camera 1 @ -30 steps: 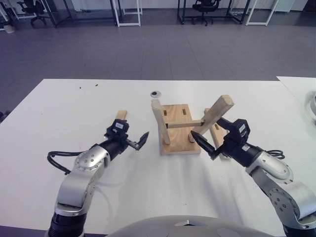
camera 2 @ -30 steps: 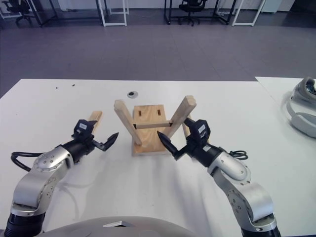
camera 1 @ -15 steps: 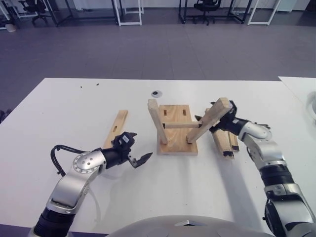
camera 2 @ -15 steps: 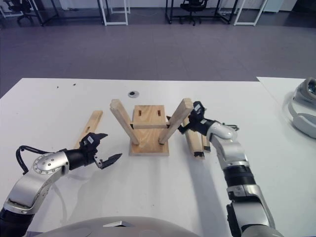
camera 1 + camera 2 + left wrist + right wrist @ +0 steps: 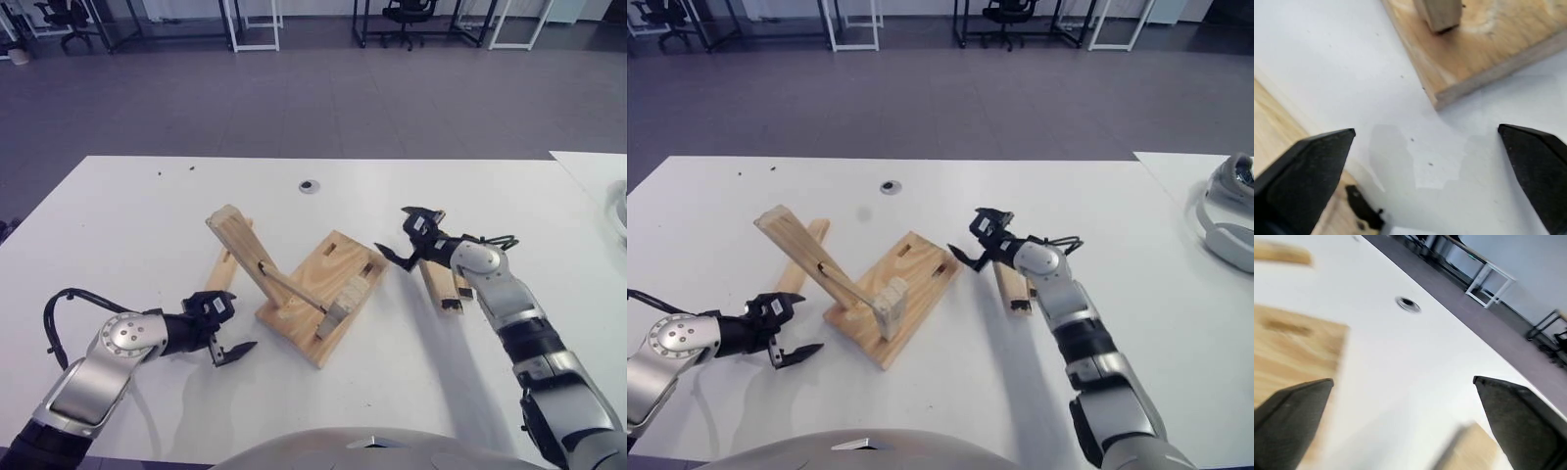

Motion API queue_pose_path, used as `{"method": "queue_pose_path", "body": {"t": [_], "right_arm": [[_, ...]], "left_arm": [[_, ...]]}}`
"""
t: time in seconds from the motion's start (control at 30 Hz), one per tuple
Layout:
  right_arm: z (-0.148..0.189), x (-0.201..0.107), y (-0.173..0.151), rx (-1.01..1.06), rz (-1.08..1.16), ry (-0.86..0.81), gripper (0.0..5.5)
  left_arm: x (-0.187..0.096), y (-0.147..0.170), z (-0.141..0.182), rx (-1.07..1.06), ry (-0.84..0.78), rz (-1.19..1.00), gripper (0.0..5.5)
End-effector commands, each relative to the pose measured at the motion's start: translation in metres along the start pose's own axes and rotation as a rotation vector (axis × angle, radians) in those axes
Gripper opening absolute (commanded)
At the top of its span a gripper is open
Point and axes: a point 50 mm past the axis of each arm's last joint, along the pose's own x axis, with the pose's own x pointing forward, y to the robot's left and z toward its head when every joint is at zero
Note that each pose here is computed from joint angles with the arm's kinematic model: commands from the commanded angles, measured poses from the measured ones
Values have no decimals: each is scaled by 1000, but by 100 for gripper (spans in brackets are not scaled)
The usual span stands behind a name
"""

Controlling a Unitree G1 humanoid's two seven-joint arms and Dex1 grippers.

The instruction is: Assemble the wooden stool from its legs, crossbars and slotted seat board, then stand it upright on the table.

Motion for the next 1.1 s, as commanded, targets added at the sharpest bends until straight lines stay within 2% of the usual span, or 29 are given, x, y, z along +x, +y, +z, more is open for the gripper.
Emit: {"method": "queue_pose_path", "body": {"t": [0.03,0.1,0.17,0.3,0.4,0.47,0.57,0.67,0.73,0.8,0.9,1.03,1.1], "right_arm": [[-23,17,15,-13,155,93,533],[-27,18,27,7,239,57,533],[-22,6,37,39,343,-49,533],[-15,-42,34,-46,446,-125,533],[1,-69,23,-59,445,-151,533],[10,-70,0,-75,323,-150,533],[9,-59,-28,-92,131,-103,533],[5,-40,-32,-50,44,-103,533],[0,-22,-30,-35,31,-82,533],[-5,-10,-30,-23,34,-53,533],[-12,1,-15,-37,179,-1,533],[-10,1,9,-17,332,-51,533],[-9,0,20,-5,354,-68,533]], "left_arm": [[20,-4,4,25,0,17,540],[31,-6,7,69,2,-4,540],[47,7,15,116,-17,32,540],[73,44,32,160,-56,142,540],[87,74,45,75,-160,235,540],[81,97,48,20,-218,315,540],[46,116,26,-8,-230,365,540],[26,102,14,52,-230,274,540],[17,72,14,88,-245,97,540],[15,50,10,159,-177,-33,540],[32,42,10,270,-89,-61,540],[69,44,26,307,-120,-2,540],[88,48,38,256,-180,42,540]]}}
